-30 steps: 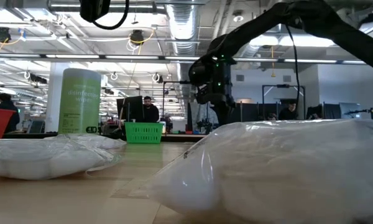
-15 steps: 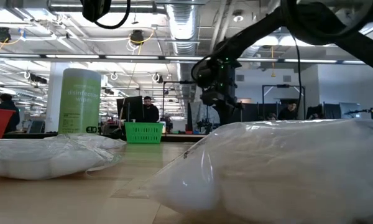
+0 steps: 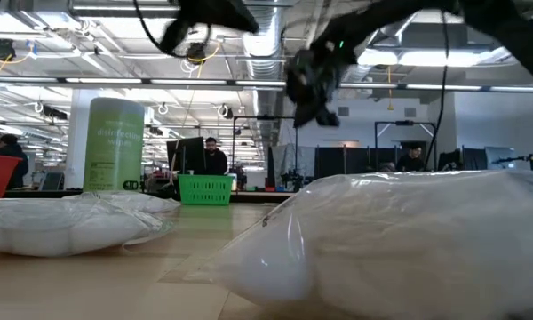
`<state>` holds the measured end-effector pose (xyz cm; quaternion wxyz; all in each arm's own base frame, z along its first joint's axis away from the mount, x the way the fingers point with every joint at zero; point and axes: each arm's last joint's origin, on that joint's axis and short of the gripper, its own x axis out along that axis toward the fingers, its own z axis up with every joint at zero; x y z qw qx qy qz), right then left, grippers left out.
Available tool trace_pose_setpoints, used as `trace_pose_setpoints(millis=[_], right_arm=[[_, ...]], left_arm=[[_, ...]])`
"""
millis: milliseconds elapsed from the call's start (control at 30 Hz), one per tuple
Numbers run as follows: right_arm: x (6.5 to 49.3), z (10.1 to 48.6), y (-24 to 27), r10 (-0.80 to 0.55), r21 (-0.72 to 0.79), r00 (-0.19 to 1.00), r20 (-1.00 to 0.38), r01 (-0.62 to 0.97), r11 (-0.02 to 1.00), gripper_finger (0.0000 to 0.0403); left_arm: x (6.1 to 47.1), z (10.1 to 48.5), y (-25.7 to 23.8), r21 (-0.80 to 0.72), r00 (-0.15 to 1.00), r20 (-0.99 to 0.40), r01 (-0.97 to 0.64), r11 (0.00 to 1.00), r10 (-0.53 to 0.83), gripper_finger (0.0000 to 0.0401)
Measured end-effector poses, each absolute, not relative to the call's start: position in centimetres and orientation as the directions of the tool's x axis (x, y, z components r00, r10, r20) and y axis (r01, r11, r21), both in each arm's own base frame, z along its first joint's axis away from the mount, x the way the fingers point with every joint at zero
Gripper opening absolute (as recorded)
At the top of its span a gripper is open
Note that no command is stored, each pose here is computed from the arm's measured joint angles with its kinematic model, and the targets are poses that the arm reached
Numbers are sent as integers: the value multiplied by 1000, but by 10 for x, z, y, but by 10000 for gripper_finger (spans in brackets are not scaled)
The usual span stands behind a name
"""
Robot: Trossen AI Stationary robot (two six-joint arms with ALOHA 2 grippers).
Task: Pick & Place Travel size toiletries
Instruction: Adjust the top right green basket
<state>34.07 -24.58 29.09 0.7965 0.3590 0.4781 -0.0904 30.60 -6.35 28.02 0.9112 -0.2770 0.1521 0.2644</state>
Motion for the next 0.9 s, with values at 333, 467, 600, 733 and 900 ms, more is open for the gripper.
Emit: trace_pose_setpoints(millis=[333,467,600,733,900], right_arm=[[264,427,-166,51,459,714,-698,391,798,0],[238,454,-147,-13,454,765,-644,397,798,0],[220,468,-135,-50,458,788,-614,407,790,0],[207,478,-124,-55,471,809,-586,395,789,0],[204,483,-114,-41,485,820,-571,378,789,0]], left_arm=[[365,263,72,-350,739,-568,-615,706,363,0],[392,259,96,-337,742,-588,-587,736,323,0],[413,259,116,-320,728,-604,-596,737,326,0],[430,250,136,-306,689,-643,-631,713,334,0],[453,238,165,-353,658,-663,-695,627,356,0]])
